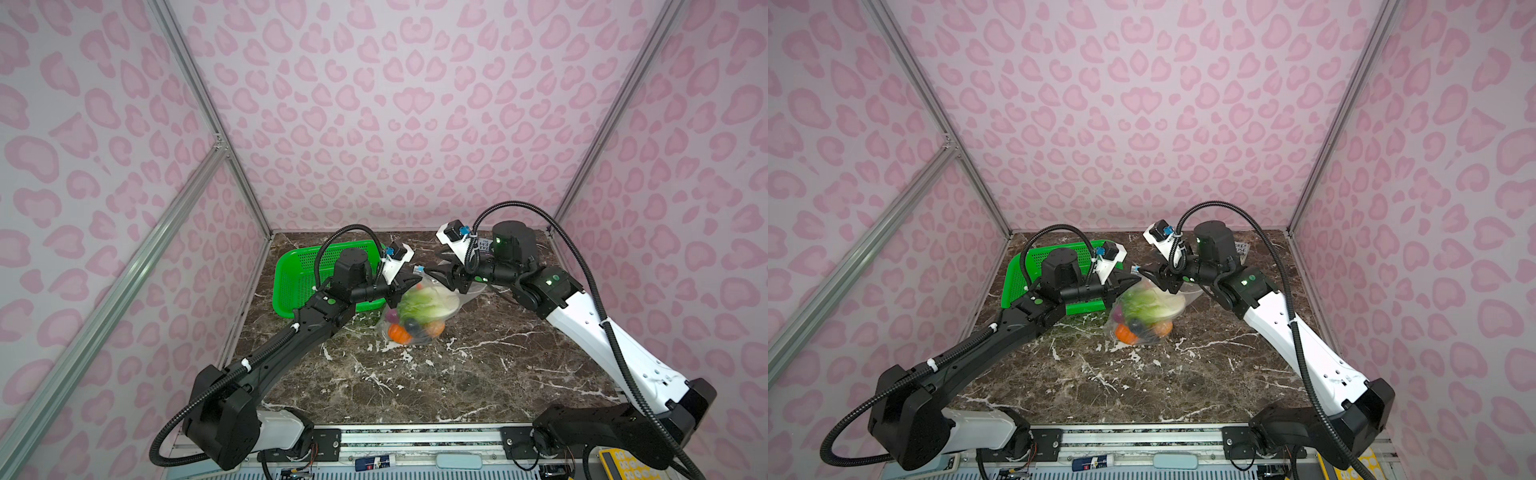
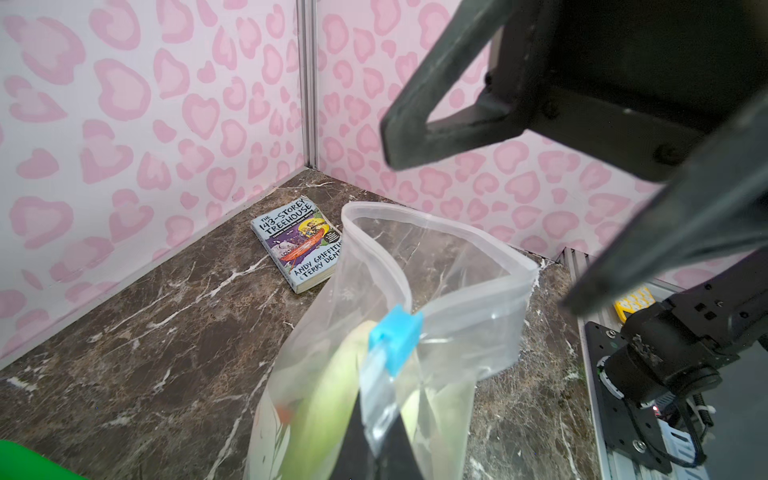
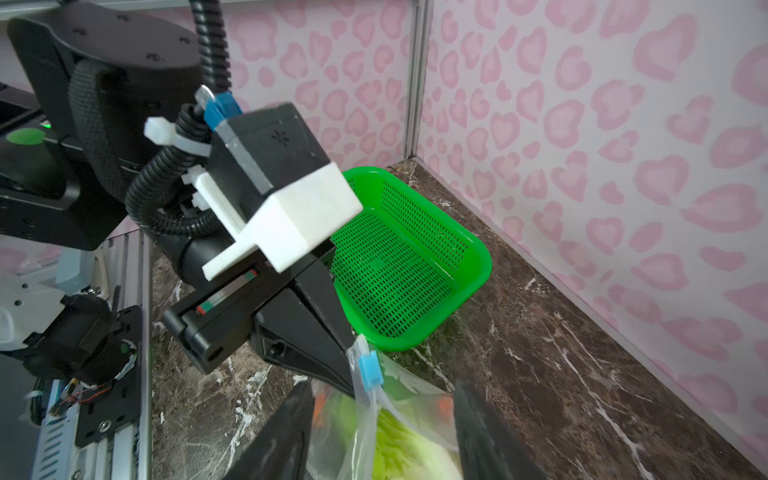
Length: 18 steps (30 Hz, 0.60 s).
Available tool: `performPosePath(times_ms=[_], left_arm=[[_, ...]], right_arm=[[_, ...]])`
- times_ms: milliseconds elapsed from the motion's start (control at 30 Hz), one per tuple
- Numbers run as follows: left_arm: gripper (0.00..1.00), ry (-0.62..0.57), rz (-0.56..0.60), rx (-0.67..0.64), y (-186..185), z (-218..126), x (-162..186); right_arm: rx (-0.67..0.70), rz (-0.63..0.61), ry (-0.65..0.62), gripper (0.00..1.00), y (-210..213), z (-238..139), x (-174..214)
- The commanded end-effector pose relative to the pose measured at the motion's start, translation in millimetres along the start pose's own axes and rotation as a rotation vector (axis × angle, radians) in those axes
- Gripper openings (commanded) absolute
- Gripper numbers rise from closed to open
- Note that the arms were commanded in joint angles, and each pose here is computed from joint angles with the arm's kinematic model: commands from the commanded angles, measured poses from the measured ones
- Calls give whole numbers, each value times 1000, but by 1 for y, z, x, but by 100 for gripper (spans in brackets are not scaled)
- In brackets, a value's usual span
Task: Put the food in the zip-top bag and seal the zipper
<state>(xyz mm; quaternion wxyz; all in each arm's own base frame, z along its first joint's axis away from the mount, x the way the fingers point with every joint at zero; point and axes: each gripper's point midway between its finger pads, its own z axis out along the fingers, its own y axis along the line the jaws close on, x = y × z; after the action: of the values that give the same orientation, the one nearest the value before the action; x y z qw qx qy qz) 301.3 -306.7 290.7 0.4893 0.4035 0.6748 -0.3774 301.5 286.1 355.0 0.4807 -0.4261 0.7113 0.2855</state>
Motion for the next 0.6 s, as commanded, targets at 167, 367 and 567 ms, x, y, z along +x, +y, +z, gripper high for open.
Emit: performPosePath(times_ms=[167, 367, 567], left_arm=[[4, -3, 51, 24, -7, -3, -4], [4, 0, 58, 18, -7, -5, -3], [4, -3, 64, 9, -7, -6, -5]], right_arm=[[-138, -2, 80, 53, 12, 22, 20], [-149, -1, 81, 49, 11, 27, 17], [-149, -2, 72, 32, 11, 26, 16]])
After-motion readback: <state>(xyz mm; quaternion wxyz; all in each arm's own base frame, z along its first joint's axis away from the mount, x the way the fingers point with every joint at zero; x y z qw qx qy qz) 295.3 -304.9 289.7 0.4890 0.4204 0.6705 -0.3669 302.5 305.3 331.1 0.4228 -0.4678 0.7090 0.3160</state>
